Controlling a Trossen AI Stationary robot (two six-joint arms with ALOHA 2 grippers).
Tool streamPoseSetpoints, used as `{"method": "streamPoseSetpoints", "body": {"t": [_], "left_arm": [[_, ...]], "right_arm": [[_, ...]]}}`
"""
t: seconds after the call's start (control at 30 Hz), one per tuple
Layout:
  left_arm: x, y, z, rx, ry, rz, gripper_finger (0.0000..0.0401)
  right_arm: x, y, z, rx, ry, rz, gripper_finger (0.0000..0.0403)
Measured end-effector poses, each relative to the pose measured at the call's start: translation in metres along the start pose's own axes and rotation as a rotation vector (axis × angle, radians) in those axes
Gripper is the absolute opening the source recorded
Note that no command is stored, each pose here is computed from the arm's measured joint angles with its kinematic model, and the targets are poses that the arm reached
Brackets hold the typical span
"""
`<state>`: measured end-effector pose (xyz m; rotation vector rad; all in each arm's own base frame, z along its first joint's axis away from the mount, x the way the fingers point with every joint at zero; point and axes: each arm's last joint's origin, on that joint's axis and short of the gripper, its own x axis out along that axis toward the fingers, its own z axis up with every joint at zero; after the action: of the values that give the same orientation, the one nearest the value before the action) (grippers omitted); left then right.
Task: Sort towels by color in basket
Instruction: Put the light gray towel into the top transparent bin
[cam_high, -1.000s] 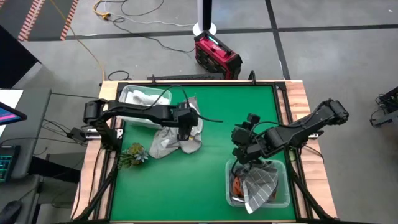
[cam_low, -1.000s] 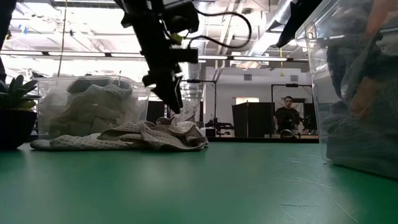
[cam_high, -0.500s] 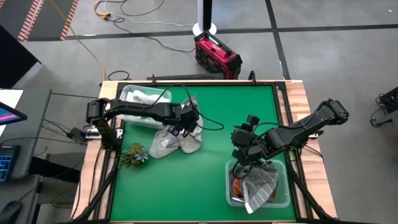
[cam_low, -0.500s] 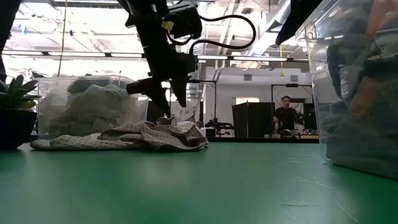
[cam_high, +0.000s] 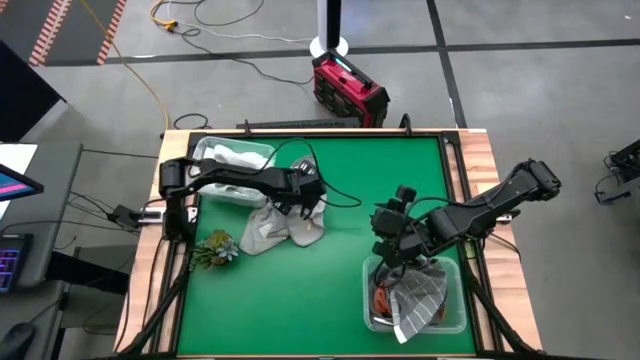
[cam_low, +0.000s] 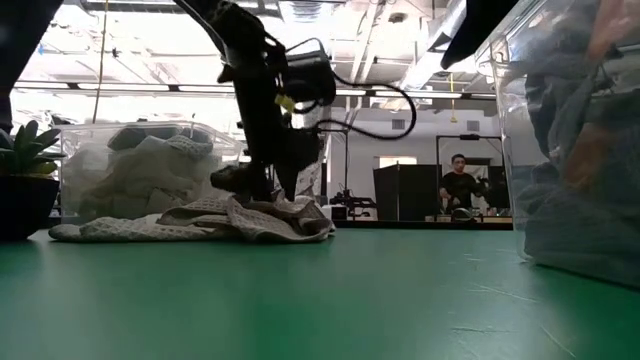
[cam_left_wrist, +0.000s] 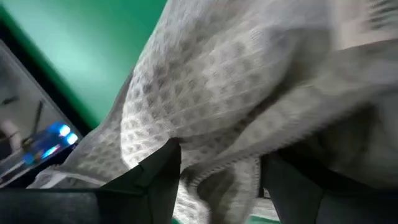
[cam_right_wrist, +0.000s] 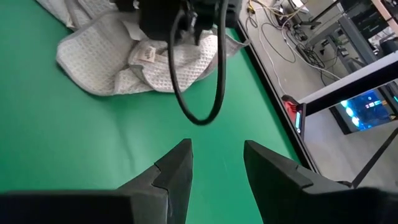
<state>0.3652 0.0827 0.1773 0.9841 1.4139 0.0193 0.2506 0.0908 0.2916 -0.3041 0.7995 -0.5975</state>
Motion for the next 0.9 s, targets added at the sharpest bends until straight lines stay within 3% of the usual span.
{"method": "streamPoseSetpoints", "body": {"t": [0.17, 0.33, 0.4, 0.57, 0.73, 0.9], "left_arm": [[0.018, -0.007, 0.005, 0.09, 0.052, -0.002, 0.0165], [0.021, -0.009, 0.009, 0.109, 0.058, 0.005, 0.0035], [0.02, -0.006, 0.009, 0.045, 0.043, 0.025, 0.0013], [-0.005, 0.007, 0.001, -0.099, -0.007, 0.078, 0.0004], [-0.052, 0.033, -0.022, -0.342, -0.165, 0.138, 0.0003], [-0.111, 0.054, -0.057, -0.559, -0.31, 0.268, 0.0002]], "right_arm": [[-0.002, 0.001, -0.001, -0.013, -0.003, 0.005, 0.0179], [-0.002, 0.002, -0.001, -0.016, -0.005, 0.007, 0.0179], [-0.003, 0.002, -0.001, -0.018, -0.007, 0.009, 0.0179], [-0.005, 0.004, -0.001, -0.024, -0.012, 0.016, 0.0179], [-0.008, 0.006, -0.002, -0.027, -0.021, 0.027, 0.0179], [-0.008, 0.007, -0.002, -0.024, -0.025, 0.029, 0.0179]]}}
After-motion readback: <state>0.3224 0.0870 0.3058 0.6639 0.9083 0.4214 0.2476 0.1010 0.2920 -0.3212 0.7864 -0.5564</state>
